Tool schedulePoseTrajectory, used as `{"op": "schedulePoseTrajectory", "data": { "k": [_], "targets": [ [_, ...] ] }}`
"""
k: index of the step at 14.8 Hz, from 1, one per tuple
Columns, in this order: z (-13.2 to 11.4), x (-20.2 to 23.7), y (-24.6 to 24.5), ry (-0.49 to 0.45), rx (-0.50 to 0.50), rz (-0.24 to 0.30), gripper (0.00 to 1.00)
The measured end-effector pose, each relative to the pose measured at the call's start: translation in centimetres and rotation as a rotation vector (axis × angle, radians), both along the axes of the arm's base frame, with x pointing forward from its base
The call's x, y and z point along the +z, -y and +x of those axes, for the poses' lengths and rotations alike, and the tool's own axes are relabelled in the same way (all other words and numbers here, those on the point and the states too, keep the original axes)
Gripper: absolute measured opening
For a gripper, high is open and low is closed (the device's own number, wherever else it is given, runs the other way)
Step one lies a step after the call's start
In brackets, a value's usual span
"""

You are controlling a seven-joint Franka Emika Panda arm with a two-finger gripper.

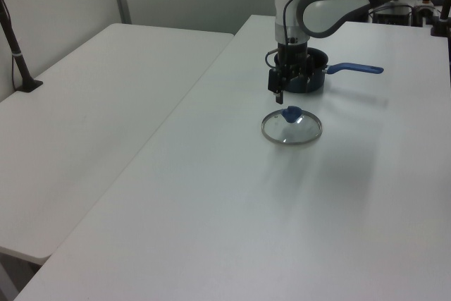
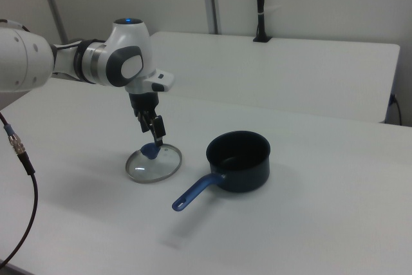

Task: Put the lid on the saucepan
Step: 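Close the gripper on the blue knob of the glass lid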

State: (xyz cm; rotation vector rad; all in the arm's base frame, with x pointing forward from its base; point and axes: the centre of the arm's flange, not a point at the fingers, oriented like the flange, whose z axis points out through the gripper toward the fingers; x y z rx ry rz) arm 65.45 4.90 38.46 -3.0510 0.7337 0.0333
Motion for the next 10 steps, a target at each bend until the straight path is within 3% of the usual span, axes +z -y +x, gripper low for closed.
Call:
{"op": "schedulePoseTrajectory", "data": {
  "k": [10],
  "targets": [
    [0.3,-4.7,-2.2,-0.049,0.019,-0.012,0.96]
  ]
}}
